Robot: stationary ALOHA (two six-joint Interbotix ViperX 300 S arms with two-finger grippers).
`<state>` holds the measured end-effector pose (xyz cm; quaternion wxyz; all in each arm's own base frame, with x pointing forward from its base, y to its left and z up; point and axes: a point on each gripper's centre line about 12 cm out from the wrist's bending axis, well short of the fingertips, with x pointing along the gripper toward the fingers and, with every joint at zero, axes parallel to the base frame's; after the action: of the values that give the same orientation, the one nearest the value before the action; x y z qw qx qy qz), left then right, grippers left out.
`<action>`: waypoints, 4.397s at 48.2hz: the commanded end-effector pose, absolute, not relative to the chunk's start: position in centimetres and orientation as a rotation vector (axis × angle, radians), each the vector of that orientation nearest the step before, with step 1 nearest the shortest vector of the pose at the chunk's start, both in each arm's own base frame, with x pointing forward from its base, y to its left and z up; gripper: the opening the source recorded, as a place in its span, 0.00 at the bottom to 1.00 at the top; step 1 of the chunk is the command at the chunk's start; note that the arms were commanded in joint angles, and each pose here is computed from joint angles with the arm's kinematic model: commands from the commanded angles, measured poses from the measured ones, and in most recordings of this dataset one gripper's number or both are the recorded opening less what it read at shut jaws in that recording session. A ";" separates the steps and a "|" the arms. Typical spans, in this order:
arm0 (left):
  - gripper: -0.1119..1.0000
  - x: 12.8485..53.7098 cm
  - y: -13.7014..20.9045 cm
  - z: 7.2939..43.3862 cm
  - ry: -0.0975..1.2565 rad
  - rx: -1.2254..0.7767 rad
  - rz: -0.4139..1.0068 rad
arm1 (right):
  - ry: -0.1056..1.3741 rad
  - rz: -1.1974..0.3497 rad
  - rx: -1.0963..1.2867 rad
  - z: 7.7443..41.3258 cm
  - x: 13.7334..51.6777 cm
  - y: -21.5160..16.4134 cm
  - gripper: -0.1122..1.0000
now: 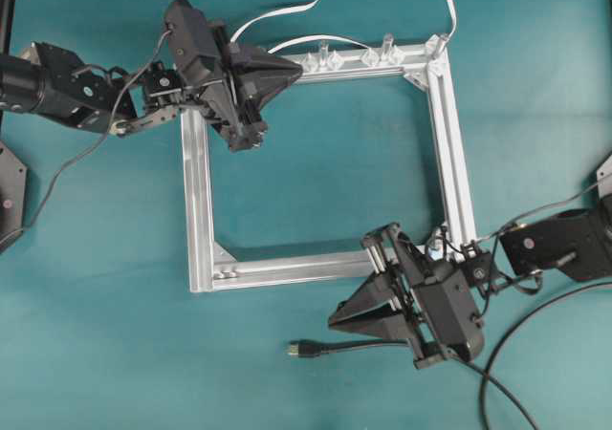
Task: Insert the wire through the string loop located on the right side.
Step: 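Lower the open right gripper toward the black USB cable plug, then close the right gripper on the USB cable just behind the plug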
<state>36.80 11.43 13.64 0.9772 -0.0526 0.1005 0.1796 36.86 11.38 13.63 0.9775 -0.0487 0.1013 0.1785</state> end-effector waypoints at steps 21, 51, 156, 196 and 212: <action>0.17 36.4 11.8 16.5 0.292 -0.086 0.338 | 0.234 0.319 0.016 14.1 37.4 11.7 0.77; 0.55 34.7 10.0 17.6 0.387 -0.093 0.300 | 0.264 0.152 0.217 14.5 37.1 12.5 0.76; 0.55 32.7 8.5 15.8 0.466 -0.058 0.263 | 0.411 0.028 0.086 6.6 37.7 17.5 0.74; 0.55 32.7 8.4 15.8 0.468 -0.058 0.259 | 0.492 0.058 0.103 6.2 37.5 18.1 0.21; 0.55 32.9 8.4 16.0 0.463 -0.058 0.259 | 0.435 0.064 0.135 9.9 37.6 17.4 0.21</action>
<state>32.29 8.42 14.56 0.9588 -0.0326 0.2507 0.1297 37.23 17.45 7.37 0.9689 0.0545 0.2397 0.0277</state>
